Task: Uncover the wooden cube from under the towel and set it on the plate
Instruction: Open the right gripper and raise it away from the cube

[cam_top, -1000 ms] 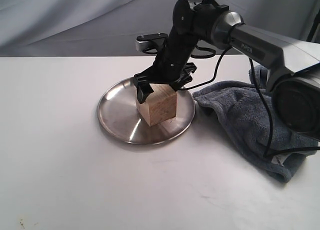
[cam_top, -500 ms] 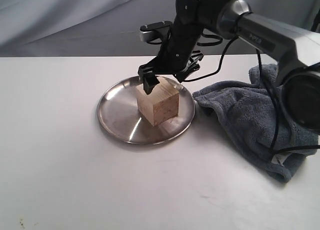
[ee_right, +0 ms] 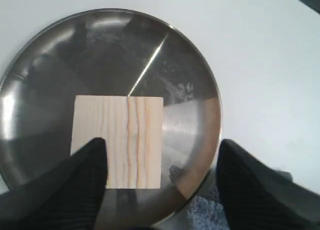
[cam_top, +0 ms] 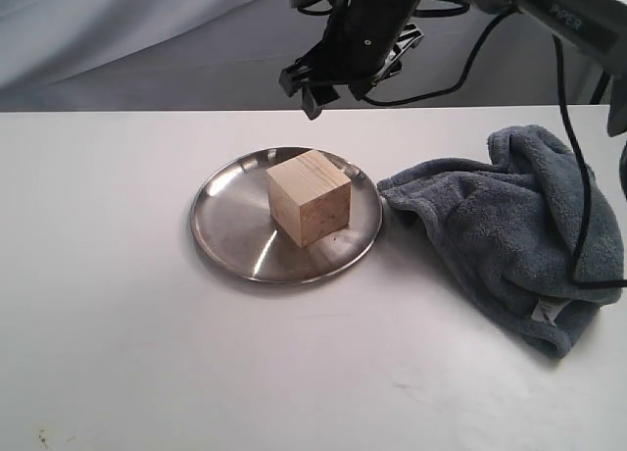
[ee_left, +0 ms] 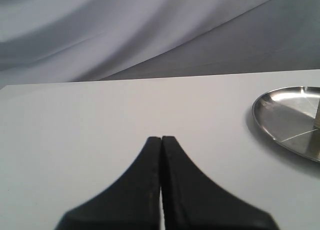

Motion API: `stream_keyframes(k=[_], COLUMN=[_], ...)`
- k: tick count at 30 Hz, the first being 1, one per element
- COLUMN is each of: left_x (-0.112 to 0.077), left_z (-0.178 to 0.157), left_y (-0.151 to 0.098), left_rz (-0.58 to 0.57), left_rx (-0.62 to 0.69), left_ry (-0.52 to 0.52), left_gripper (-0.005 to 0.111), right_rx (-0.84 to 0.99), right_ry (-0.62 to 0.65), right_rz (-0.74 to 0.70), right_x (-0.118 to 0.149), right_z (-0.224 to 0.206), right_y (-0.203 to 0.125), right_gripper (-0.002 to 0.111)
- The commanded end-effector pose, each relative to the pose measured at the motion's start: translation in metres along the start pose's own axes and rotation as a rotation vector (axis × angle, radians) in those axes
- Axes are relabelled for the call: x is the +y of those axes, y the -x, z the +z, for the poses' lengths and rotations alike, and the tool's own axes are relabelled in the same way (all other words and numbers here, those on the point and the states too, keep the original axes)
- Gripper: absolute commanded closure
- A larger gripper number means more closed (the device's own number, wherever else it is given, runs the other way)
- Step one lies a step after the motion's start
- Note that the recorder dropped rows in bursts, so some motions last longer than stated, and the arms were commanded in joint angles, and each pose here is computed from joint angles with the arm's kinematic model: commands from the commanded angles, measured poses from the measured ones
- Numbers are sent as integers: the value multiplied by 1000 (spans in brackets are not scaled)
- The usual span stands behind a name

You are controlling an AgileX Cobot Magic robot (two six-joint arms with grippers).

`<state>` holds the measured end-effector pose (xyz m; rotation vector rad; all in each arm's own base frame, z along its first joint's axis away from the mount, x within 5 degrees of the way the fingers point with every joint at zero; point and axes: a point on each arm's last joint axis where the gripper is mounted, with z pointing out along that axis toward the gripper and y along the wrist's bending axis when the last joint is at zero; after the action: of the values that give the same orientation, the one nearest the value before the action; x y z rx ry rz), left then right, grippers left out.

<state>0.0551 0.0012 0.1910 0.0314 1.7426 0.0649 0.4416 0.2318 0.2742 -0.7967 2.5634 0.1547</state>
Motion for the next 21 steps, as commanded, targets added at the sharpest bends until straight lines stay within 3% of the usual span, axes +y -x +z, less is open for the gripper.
stream_keyframes(k=[1,8,14,21], left_x=[0,0,0,0], left_z=[0,0,0,0], left_y=[-1,-1,-1,-1], left_rz=[-7,-7,-7,-7], left_rx=[0,0,0,0], left_ry=[0,0,0,0], left_gripper=[107,107,107,107], right_rx=[28,17,-38,-38], right_ry=[-27,-71,-117,-152], right_rz=[15,96,196,265], right_x=[-11,-55,-94,-118], right_z=[-11,-21,-59,-103], right_y=[-3,-10,-19,-49], right_gripper=[71,108,108,108])
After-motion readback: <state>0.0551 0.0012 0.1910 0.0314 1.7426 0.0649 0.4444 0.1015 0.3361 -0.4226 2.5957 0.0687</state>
